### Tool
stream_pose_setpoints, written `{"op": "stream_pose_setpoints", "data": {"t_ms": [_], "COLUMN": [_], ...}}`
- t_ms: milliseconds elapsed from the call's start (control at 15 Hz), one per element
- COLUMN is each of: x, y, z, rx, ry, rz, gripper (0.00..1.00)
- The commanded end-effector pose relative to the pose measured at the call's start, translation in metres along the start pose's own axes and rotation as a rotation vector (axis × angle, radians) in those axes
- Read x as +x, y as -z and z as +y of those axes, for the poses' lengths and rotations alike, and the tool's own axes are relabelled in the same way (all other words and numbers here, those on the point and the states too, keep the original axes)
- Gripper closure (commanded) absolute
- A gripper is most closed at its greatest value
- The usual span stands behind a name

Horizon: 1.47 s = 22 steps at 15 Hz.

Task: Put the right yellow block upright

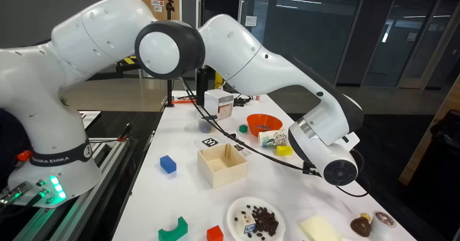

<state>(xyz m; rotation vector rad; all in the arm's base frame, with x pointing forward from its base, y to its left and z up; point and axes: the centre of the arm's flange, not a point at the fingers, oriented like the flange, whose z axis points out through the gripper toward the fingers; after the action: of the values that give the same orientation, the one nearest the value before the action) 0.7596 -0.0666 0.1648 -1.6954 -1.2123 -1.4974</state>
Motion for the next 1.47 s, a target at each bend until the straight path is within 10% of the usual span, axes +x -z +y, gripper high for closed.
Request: {"op": "stream_pose_setpoints", "data": {"t_ms": [0, 600, 1400], "x": [0.038, 0.125, 0.096], "y": [0.025, 0.054, 0.040], "z": [-0.025, -0.035, -0.014], "rx": [0.008, 0.007, -0.008], "ry": [0.095, 0.203, 0.179], "rz": [-0.003, -0.066, -0.018], "gripper": [0.00, 0.00, 0.00]}}
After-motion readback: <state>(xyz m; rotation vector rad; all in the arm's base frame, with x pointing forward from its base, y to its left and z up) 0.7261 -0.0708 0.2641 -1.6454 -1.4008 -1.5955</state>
